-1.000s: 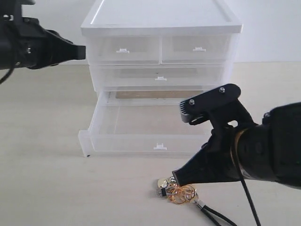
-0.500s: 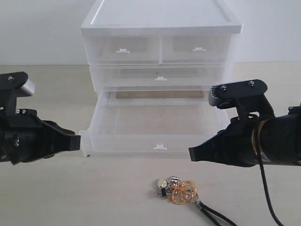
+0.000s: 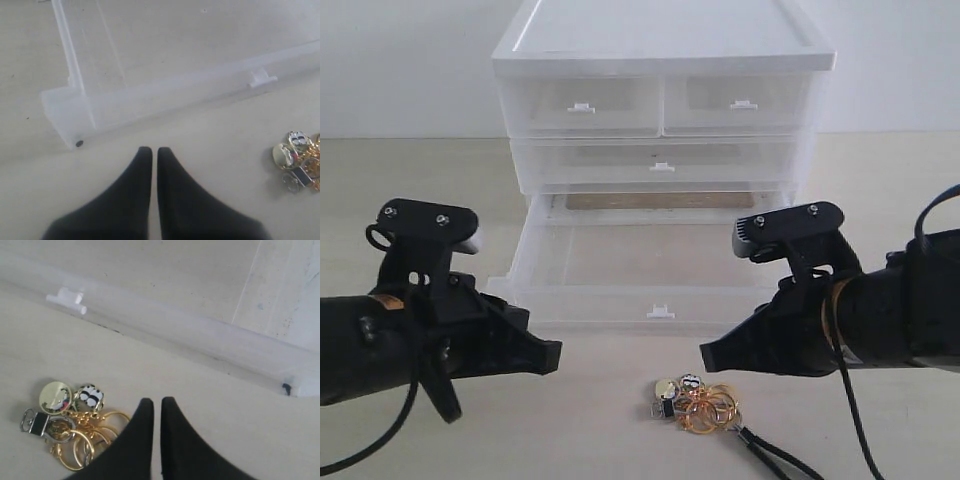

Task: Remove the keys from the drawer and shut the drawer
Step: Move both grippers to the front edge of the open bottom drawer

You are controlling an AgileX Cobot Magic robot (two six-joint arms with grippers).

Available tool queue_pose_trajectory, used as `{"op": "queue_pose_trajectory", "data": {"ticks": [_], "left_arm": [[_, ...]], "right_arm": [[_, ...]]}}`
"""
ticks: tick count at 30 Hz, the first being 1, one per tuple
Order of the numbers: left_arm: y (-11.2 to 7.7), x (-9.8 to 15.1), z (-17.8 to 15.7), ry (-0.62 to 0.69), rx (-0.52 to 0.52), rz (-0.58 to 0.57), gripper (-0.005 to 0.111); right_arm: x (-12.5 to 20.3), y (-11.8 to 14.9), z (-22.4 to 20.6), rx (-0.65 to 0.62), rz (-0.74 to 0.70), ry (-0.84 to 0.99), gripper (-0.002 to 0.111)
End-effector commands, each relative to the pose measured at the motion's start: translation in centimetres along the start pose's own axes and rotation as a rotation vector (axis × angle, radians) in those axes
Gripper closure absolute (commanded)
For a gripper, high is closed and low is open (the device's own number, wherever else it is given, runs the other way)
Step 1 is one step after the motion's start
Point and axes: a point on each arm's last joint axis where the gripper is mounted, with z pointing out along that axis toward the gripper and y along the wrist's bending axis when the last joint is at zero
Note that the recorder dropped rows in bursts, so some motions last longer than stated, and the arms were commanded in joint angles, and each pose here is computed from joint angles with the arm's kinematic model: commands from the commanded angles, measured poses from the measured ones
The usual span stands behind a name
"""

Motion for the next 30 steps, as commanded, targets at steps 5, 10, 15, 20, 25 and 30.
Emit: {"op": "queue_pose_trajectory", "data": {"ticks": [5, 10, 15, 20, 25, 30], "left_arm": [[-0.7, 0.6, 1.8, -0.027, 0.041, -0.048, 0.103], [0.9, 0.5, 2.3, -0.007, -0.007, -0.098, 0.103], [1.6, 0.6, 3.2, 0.045, -0.028, -0.097, 0.103], [1.1, -0.8, 3.5, 0.004, -0.008, -0.079, 0.103], [0.8, -1.6, 4.7, 0.007, -0.002, -0.061, 0.103], [0.7, -1.6, 6.1, 0.031, -0.008, -0.053, 0.103]], "right_arm": [[0.0, -1.4, 0.6, 0.031, 0.049, 0.013, 0.109], [-0.3, -2.7, 1.1, 0.02, 0.102, -0.003, 0.109], [-0.6, -2.7, 1.7, 0.001, 0.11, -0.003, 0.109], [-1.6, -2.7, 2.8, 0.018, 0.101, 0.003, 0.109], [-2.5, -2.9, 3.1, 0.054, 0.102, 0.003, 0.109], [-2.7, -3.1, 3.3, 0.093, 0.083, 0.016, 0.109]]}}
